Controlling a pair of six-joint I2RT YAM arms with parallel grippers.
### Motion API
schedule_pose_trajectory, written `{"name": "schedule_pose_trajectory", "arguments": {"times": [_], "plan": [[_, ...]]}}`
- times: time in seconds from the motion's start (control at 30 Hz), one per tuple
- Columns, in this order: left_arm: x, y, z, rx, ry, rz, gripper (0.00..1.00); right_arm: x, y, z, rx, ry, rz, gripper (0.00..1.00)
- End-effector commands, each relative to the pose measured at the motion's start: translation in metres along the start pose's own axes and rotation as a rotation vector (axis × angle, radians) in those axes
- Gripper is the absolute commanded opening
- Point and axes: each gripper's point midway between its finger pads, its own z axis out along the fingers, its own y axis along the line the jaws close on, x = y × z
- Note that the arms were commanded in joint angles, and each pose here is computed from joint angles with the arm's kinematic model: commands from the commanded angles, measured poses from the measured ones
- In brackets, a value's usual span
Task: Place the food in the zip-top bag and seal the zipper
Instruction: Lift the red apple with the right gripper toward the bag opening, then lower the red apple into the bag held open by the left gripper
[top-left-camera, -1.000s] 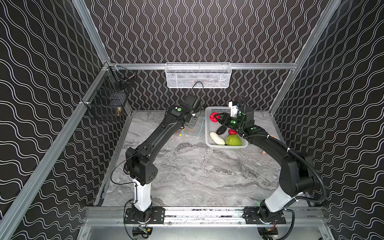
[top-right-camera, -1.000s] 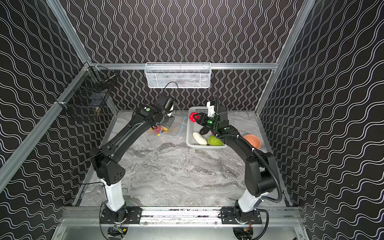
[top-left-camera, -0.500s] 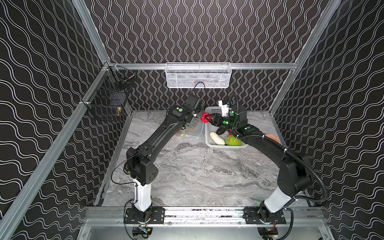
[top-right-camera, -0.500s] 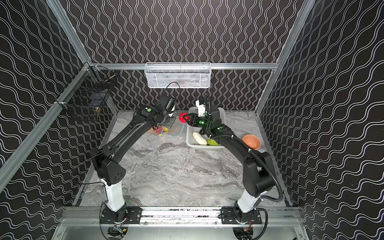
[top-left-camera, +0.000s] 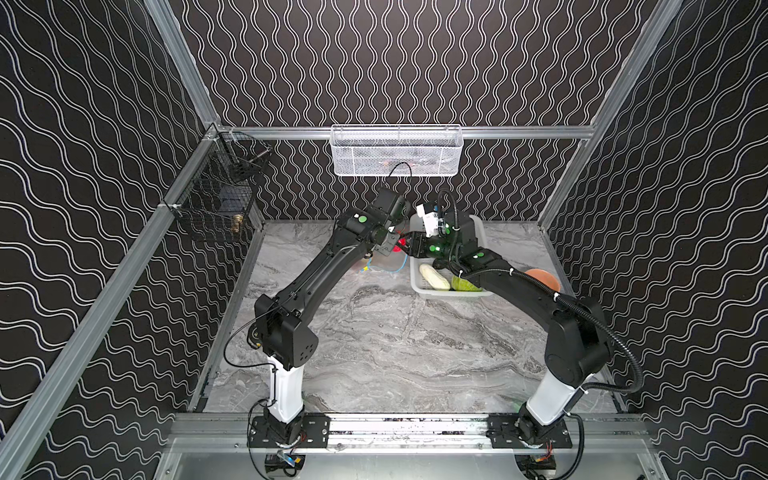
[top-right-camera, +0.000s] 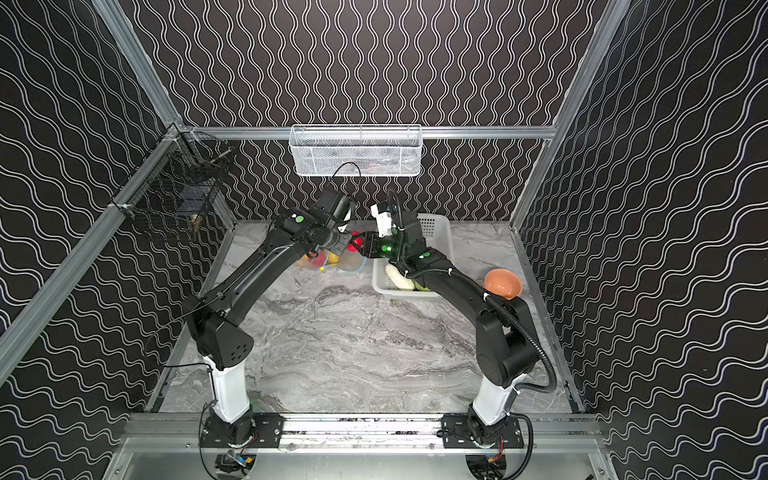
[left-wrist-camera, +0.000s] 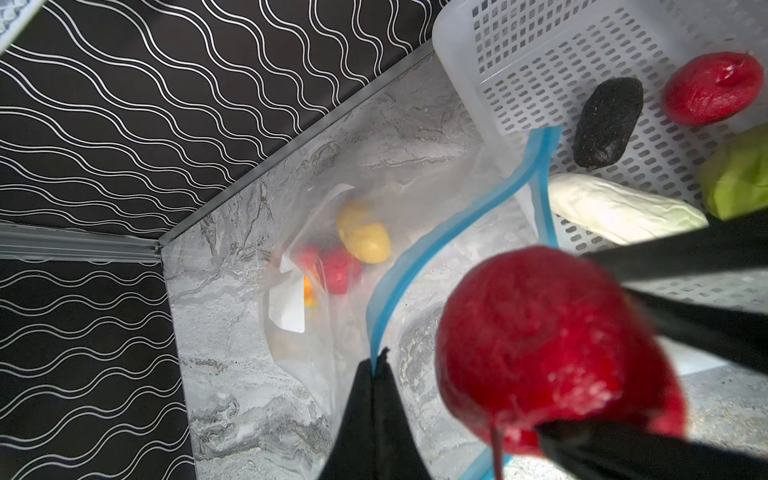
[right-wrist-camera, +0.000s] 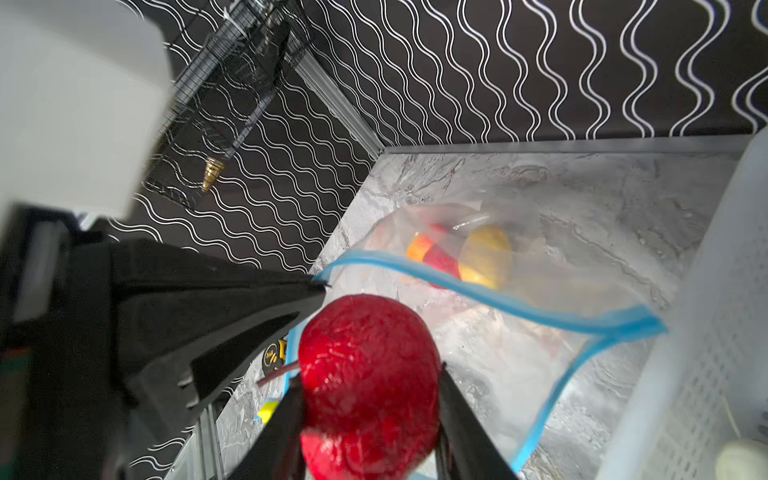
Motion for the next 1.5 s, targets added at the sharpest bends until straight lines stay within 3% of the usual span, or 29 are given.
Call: {"name": "schedule_pose_trajectory", "arguments": {"times": [0.0, 0.4, 1.07, 1.17, 1.3, 1.47], "plan": [[-0.003, 0.0, -0.003, -0.003, -0.006, -0.001, 0.0, 0.001, -0.001, 0.005, 0.022, 0.0, -0.016, 0.28], [-0.004, 0.001, -0.005, -0.013, -0.009, 0.0, 0.0, 0.014, -0.014, 0.023, 0.064, 0.025, 0.016, 0.37], [-0.003, 0.004, -0.01, -0.015, -0.018, 0.0, 0.0, 0.011, -0.003, 0.025, -0.02, -0.006, 0.063, 0.78], [-0.003, 0.003, -0.01, -0.014, -0.018, 0.001, 0.0, 0.01, -0.001, 0.022, -0.02, -0.015, 0.051, 0.92], [-0.003, 0.005, -0.009, -0.022, -0.018, 0.003, 0.0, 0.005, -0.002, 0.015, 0.009, -0.035, 0.025, 0.99], [-0.003, 0.005, -0.006, -0.031, -0.009, 0.006, 0.0, 0.006, -0.006, 0.014, 0.032, 0.0, 0.001, 0.99]]}}
